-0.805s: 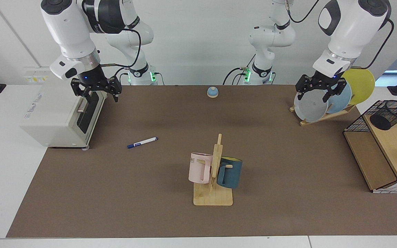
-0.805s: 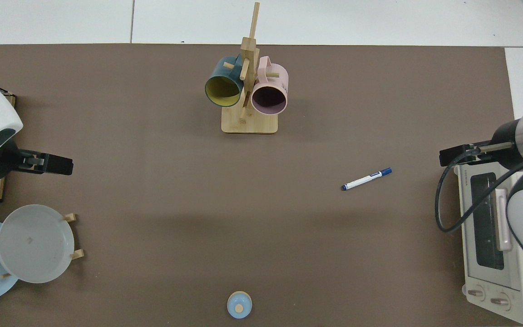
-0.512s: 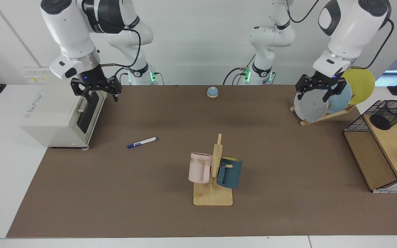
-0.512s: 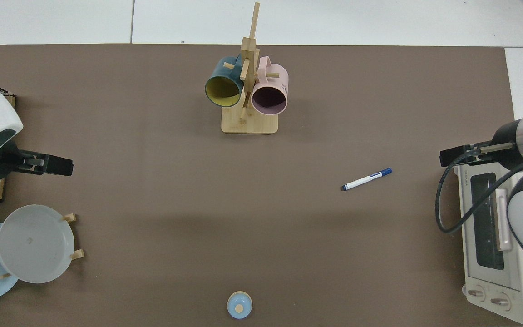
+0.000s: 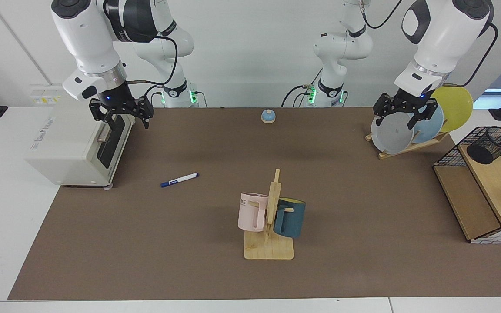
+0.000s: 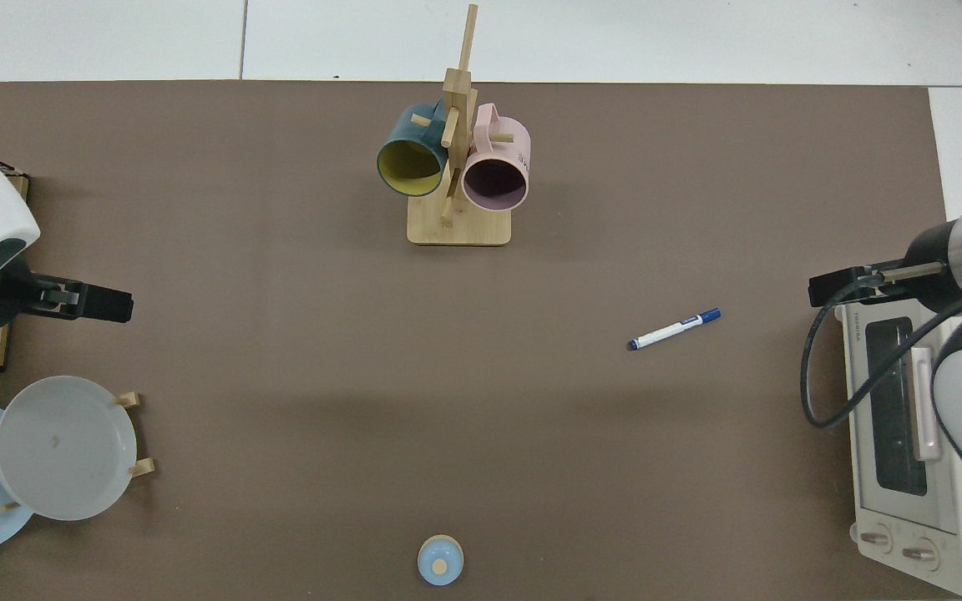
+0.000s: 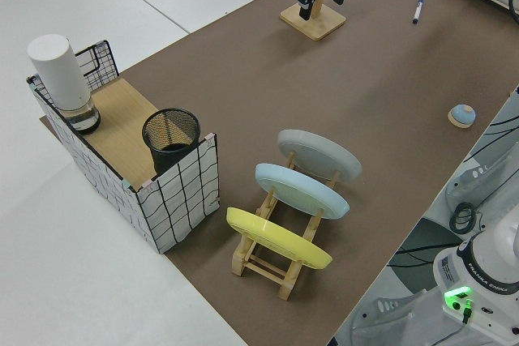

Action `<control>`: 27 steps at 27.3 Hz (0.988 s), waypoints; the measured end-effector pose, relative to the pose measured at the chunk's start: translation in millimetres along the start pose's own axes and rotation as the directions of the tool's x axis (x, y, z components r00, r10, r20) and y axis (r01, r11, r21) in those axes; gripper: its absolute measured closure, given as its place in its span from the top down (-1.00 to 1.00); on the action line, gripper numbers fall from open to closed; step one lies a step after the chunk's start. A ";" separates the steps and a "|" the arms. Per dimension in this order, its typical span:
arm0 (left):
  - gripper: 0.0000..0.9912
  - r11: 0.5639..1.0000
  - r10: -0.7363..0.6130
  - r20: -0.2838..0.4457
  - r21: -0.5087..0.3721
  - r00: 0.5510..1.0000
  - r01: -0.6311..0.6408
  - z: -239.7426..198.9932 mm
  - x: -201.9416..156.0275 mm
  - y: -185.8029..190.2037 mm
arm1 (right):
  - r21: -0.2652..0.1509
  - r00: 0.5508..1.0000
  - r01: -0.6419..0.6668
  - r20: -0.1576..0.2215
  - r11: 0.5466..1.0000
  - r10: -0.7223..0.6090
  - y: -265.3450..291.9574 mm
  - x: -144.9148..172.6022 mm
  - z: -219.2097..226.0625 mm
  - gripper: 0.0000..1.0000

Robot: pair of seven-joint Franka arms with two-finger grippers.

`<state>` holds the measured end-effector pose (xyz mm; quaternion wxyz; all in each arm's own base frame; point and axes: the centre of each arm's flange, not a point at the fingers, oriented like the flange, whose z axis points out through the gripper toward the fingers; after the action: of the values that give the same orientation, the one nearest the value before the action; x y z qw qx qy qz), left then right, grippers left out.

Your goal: Put markers into pen holder

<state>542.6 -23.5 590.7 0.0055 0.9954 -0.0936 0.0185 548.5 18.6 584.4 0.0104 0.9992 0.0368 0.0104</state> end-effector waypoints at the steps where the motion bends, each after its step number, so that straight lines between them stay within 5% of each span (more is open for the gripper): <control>1: 1.00 1.000 0.000 0.000 0.000 1.000 0.000 -0.2 -0.1 -0.2 | 0.000 1.000 0.000 0.000 1.000 0.000 0.0 -0.1 0.1 1.00; 21: 1.00 1.000 -0.001 0.012 -0.003 1.000 0.002 0.2 -2.2 -0.9 | 0.001 1.000 0.009 0.002 1.000 -0.009 -2.2 -1.3 -0.4 1.00; 27: 1.00 1.000 -0.002 0.015 -0.004 1.000 0.002 0.1 -2.8 -0.9 | 0.003 0.999 0.016 0.029 1.000 -0.016 -7.6 -8.5 3.3 1.00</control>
<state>540.0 -22.1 590.5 0.0067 0.9956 -0.0928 0.0108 539.6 25.4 580.8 0.0095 0.9990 0.0444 -0.0043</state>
